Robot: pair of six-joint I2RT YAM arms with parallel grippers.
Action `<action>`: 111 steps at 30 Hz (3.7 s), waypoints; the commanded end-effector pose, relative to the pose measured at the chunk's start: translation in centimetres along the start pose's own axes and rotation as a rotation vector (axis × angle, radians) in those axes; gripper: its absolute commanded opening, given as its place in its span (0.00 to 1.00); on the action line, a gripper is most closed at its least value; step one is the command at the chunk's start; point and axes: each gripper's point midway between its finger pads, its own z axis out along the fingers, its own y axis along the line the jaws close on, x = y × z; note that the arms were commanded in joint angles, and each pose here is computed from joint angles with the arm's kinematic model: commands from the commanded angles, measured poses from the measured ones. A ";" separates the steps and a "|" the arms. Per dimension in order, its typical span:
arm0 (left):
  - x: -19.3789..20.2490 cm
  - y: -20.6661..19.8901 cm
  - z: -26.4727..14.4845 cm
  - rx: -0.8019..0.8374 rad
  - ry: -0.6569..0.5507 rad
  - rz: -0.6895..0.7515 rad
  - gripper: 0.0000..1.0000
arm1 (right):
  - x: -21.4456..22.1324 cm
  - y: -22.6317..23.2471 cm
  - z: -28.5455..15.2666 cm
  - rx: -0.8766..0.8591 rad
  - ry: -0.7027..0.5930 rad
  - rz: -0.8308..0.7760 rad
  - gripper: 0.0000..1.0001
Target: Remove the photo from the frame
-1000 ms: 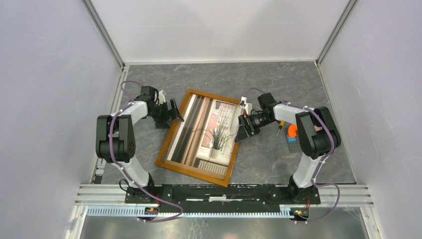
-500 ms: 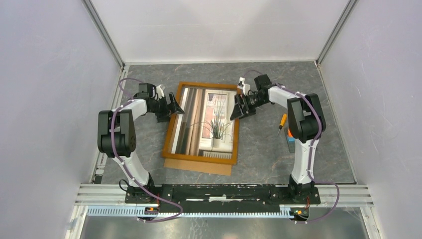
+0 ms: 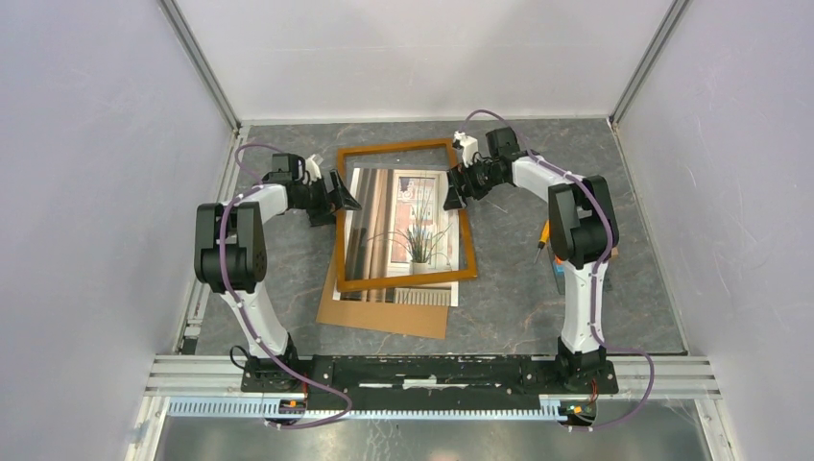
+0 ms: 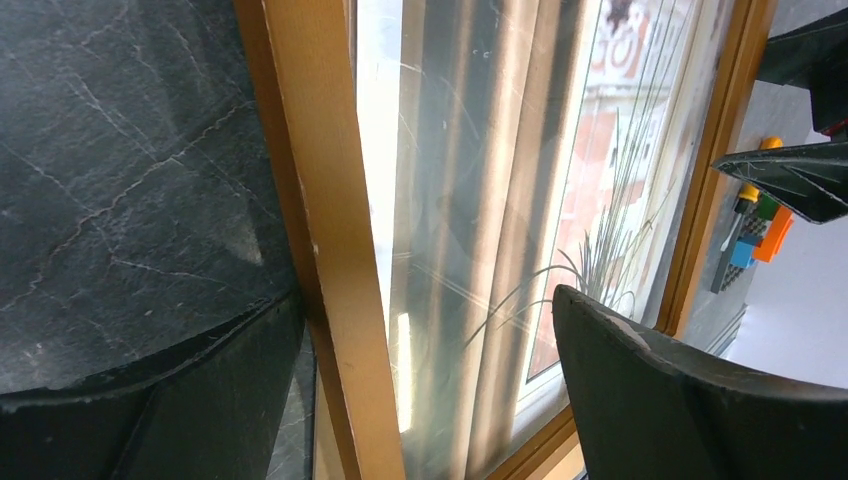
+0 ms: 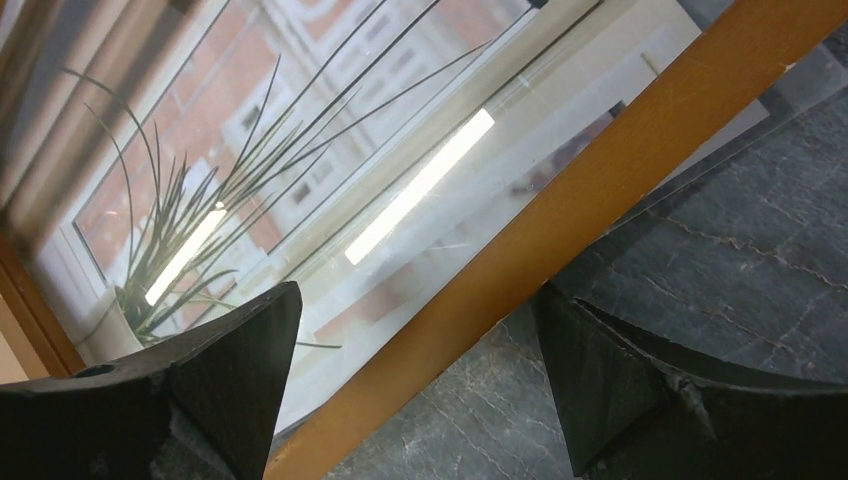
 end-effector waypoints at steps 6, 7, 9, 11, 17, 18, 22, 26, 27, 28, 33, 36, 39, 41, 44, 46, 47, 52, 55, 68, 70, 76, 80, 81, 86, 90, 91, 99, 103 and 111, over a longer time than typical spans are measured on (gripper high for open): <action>0.3 3.4 -2.1 -0.175 0.007 0.013 1.00 | 7.8 4.1 -1.3 -0.063 0.158 0.138 0.93; -0.2 3.6 -2.5 -0.184 -0.011 0.024 1.00 | 7.6 4.7 -1.6 -0.074 0.144 0.141 0.93; -0.8 3.4 -3.3 -0.192 -0.030 0.064 1.00 | 8.0 5.2 -1.9 -0.073 0.144 0.149 0.93; -1.1 3.2 -4.2 -0.203 -0.041 0.151 1.00 | 8.0 5.0 -2.2 -0.054 0.147 0.139 0.93; 0.5 0.9 -8.5 -0.243 -0.006 0.710 1.00 | 8.8 5.5 -3.2 -0.060 0.168 0.128 0.93; 2.1 0.1 -8.5 -0.239 0.034 0.873 1.00 | 9.2 5.8 -3.2 -0.065 0.170 0.139 0.93; 8.8 -3.0 -9.8 -0.165 0.113 1.337 1.00 | 11.0 6.8 -3.1 -0.096 0.197 0.193 0.92; 15.0 -5.3 -9.4 -0.058 0.185 1.572 1.00 | 11.5 6.8 -3.1 -0.090 0.203 0.202 0.92; 16.5 -5.8 -9.1 -0.027 0.204 1.623 1.00 | 11.6 6.8 -3.1 -0.090 0.205 0.205 0.92; 17.8 -6.2 -8.8 -0.002 0.216 1.657 1.00 | 11.6 6.8 -3.1 -0.090 0.205 0.206 0.92; 23.6 -7.3 -7.8 0.096 0.274 1.834 1.00 | 11.6 6.8 -3.3 -0.083 0.207 0.205 0.92; 25.7 -7.1 -7.2 0.108 0.283 1.924 1.00 | 11.9 6.8 -3.2 -0.085 0.212 0.211 0.92; 26.6 -6.9 -5.8 0.088 0.264 1.981 1.00 | 11.9 6.8 -3.1 -0.089 0.214 0.214 0.92; 26.0 -6.7 -4.6 0.017 0.242 1.994 1.00 | 11.9 6.8 -3.0 -0.093 0.213 0.219 0.92; 25.0 -7.5 -2.9 -0.039 0.171 2.005 1.00 | 11.7 6.8 -3.0 -0.091 0.214 0.215 0.92; 24.3 -8.2 -1.9 -0.070 0.127 2.010 1.00 | 11.8 6.7 -3.0 -0.091 0.217 0.216 0.92; 24.0 -8.9 -1.5 -0.074 0.096 2.007 1.00 | 11.8 6.7 -3.0 -0.090 0.217 0.215 0.92; 22.3 -11.8 0.5 -0.129 -0.002 1.959 1.00 | 11.7 6.3 -2.8 -0.083 0.221 0.209 0.92; 21.7 -12.3 1.3 -0.158 -0.021 1.933 1.00 | 11.8 6.2 -2.7 -0.081 0.223 0.209 0.92; 20.9 -15.0 -2.4 0.109 0.090 1.599 1.00 | 9.3 8.0 -4.0 -0.129 0.149 0.180 0.90; 20.3 -14.5 -1.8 0.075 0.117 1.561 0.98 | 8.8 8.0 -4.3 -0.123 0.136 0.170 0.90; 18.5 -14.3 0.3 0.034 0.200 1.455 0.86 | 8.2 7.3 -5.9 -0.100 0.097 0.176 0.90; 17.3 -13.9 1.7 -0.008 0.210 1.405 0.83 | 7.8 6.6 -7.2 -0.085 0.059 0.194 0.90; 16.9 -13.6 2.0 -0.030 0.216 1.400 0.81 | 7.9 6.5 -7.5 -0.079 0.055 0.194 0.90; 14.6 -11.2 3.0 -0.166 0.224 1.402 0.76 | 9.6 6.2 -8.1 -0.064 0.071 0.213 0.85; 13.7 -9.8 3.2 -0.233 0.227 1.439 0.74 | 11.2 5.8 -8.1 -0.039 0.101 0.226 0.75; 13.6 -9.7 3.2 -0.239 0.226 1.441 0.73 | 11.5 5.8 -8.1 -0.036 0.105 0.229 0.72; 14.0 -8.5 3.6 -0.266 0.261 1.417 0.53 | 13.3 5.7 -7.4 -0.025 0.135 0.248 0.58; 13.5 -7.8 3.6 -0.293 0.261 1.383 0.48 | 13.6 5.7 -7.2 -0.034 0.142 0.258 0.54; 13.3 -7.1 3.8 -0.297 0.282 1.349 0.48 | 13.8 6.7 -6.5 -0.107 0.132 0.314 0.49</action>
